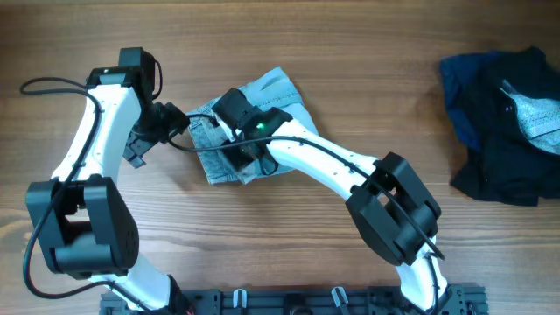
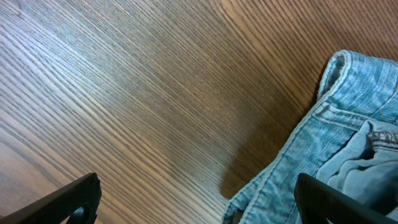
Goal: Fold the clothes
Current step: 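Fold the right end leftward over the jeans toward the left gripper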
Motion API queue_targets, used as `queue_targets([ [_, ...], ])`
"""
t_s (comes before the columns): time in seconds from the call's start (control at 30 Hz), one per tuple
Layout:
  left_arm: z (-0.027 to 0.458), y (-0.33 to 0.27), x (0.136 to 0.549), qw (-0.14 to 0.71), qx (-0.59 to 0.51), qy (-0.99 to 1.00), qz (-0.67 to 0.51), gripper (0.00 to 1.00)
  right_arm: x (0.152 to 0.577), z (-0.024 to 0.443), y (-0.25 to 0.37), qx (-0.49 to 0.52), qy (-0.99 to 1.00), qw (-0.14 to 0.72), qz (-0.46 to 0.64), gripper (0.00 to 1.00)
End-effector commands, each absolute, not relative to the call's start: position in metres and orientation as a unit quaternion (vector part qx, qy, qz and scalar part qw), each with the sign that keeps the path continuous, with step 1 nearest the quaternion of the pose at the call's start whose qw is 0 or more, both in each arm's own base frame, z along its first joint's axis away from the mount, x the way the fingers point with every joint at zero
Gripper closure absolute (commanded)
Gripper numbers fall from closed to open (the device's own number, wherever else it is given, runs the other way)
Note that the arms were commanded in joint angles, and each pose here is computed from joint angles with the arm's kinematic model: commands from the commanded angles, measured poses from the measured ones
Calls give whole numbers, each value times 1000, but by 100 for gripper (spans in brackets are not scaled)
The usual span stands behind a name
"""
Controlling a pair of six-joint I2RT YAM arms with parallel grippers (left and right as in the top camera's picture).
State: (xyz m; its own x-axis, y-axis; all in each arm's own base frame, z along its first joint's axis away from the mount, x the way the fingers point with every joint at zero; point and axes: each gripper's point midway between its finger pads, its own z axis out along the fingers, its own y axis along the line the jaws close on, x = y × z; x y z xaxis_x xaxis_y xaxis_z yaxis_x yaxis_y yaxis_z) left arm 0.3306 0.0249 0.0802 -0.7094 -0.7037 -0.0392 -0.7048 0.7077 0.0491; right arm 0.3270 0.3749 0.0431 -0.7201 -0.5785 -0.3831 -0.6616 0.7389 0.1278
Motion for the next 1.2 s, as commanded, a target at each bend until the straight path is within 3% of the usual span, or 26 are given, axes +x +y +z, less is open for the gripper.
queue_targets([
  [0.0, 80, 31, 331, 11, -392, 919, 39, 0, 330, 38, 378, -315, 926, 161, 131, 96],
  [0.23, 80, 31, 331, 11, -392, 919, 39, 0, 332, 87, 404, -298, 915, 180, 202, 96],
  [0.47, 80, 31, 330, 10, -392, 919, 39, 0, 331, 96, 416, -282, 911, 181, 239, 95],
  [0.57, 80, 31, 330, 10, -392, 919, 39, 0, 330, 96, 418, -272, 914, 177, 246, 90],
  [0.6, 80, 31, 330, 10, -392, 919, 39, 0, 330, 96, 418, -272, 913, 177, 247, 83],
  [0.63, 80, 31, 330, 10, -392, 919, 39, 0, 330, 96, 418, -272, 913, 177, 247, 51],
  [0.67, 80, 31, 330, 9, -392, 919, 39, 0, 330, 96, 418, -272, 913, 177, 246, 28],
  [0.77, 80, 31, 330, 9, -391, 919, 39, 0, 331, 100, 415, -272, 913, 181, 242, 15],
  [0.83, 80, 31, 330, 10, -391, 919, 39, 0, 332, 114, 413, -273, 911, 193, 244, 14],
  [0.97, 83, 25, 332, 11, -377, 926, 23, 0, 347, 183, 391, -249, 899, 269, 240, 9],
  [1.0, 87, 17, 337, 20, -363, 931, 1, 0, 363, 215, 363, -209, 900, 308, 226, 3],
  [1.07, 98, 9, 341, 39, -356, 933, -14, 0, 385, 242, 325, -166, 900, 337, 222, 3],
  [1.17, 116, -19, 348, 65, -329, 940, -59, 0, 416, 243, 276, -117, 908, 330, 229, 57],
])
